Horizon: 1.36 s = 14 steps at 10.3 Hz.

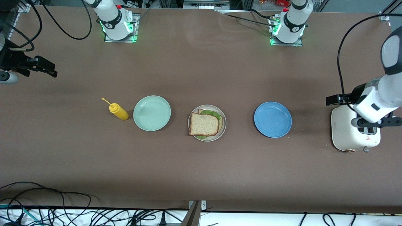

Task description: Make sandwich on beige plate with both arms

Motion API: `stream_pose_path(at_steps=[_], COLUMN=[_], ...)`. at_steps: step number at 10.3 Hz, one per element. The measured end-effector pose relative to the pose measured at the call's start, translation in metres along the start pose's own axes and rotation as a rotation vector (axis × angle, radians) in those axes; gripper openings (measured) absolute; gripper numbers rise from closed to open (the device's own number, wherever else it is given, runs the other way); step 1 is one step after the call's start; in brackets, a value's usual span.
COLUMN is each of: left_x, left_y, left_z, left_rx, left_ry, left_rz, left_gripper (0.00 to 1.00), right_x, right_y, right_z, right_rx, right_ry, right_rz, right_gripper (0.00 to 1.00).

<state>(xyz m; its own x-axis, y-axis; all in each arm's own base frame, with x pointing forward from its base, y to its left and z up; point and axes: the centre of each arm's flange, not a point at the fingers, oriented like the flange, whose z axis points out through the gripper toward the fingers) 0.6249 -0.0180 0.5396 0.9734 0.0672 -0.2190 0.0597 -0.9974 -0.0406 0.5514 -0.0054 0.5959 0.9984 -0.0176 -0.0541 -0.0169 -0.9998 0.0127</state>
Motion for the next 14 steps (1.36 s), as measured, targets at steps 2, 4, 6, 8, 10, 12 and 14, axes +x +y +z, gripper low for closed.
stream_pose_path(at_steps=[2,4,6,8,10,12,14], left_x=[-0.029,-0.049,-0.063,-0.07,-0.071,-0.073,-0.073], left_y=[-0.001,-0.002,-0.003,-0.002,0.003,0.006,0.007], left_z=[-0.005,-0.003,-0.006,-0.013,-0.017,-0.024,-0.024], left_rx=[-0.009,-0.015,-0.021,-0.024,-0.025,-0.026,-0.026], left_ry=[-0.014,-0.028,-0.021,-0.004,0.012,0.03,0.031], left_rz=[0.008,0.012,0.017,0.023,0.03,0.034,0.033], left_gripper=[1.0,1.0,1.0,1.0,1.0,1.0,1.0], right_x=[0.002,0.008,0.01,0.01,0.01,0.01,0.01], right_y=[0.0,-0.003,-0.005,-0.005,-0.006,-0.006,-0.006], right_z=[0.002,0.004,0.004,0.003,0.003,0.003,0.003], right_rx=[0.001,0.003,0.004,0.004,0.004,0.004,0.004], right_ry=[-0.002,0.009,0.011,0.011,0.012,0.012,0.012], right_rz=[0.002,-0.003,-0.006,-0.006,-0.007,-0.007,-0.008], right_gripper=[1.0,1.0,1.0,1.0,1.0,1.0,1.0])
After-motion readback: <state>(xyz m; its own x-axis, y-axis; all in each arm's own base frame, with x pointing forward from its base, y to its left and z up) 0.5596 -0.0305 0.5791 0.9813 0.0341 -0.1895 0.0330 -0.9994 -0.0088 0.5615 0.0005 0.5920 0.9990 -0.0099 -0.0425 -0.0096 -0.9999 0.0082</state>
